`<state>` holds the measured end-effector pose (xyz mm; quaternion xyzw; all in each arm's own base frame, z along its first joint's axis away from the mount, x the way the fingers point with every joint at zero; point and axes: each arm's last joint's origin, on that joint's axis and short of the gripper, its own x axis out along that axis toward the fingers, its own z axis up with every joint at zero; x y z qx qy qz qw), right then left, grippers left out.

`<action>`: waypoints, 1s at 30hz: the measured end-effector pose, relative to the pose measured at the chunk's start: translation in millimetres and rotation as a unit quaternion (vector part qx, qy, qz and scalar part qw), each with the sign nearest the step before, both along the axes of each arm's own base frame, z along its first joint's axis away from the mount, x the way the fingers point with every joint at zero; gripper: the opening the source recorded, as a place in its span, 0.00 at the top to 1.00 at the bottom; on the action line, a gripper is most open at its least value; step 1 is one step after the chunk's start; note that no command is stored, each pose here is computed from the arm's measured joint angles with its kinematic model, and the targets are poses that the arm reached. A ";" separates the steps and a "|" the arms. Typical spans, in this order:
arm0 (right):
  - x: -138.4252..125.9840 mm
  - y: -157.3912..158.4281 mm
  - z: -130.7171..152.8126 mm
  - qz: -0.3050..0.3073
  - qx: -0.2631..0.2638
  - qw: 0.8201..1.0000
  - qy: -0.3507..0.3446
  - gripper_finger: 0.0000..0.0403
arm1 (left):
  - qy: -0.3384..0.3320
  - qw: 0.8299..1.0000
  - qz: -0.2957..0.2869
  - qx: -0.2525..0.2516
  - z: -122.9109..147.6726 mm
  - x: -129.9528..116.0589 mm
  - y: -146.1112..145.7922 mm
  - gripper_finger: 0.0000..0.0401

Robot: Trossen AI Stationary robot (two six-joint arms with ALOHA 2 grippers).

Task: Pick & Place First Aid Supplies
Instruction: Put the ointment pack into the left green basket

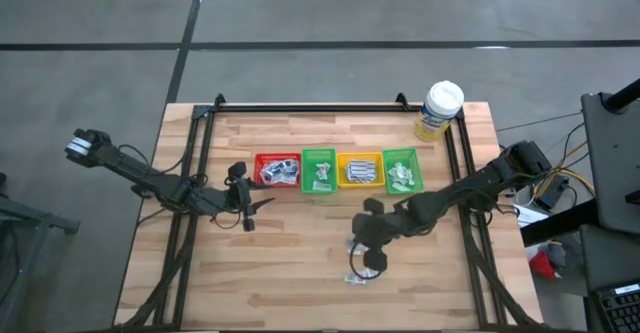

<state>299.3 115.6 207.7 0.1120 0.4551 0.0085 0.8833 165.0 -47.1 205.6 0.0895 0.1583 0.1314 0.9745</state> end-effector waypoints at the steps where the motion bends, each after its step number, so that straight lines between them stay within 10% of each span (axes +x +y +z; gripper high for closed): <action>1: 2.5 0.6 2.0 0.022 -0.011 1.000 -0.019 0.98 | 0.000 1.000 0.000 0.000 0.0 0.0 0.0 0.62; 13: 33.4 -17.5 28.8 0.088 -0.074 0.970 -0.213 0.98 | 0.001 1.000 0.000 0.000 -0.5 -0.1 0.1 0.62; 30: 57.2 -100.0 54.7 -0.154 -0.057 0.944 -0.286 0.98 | -0.001 1.000 -0.002 0.007 -1.7 -0.3 0.1 0.62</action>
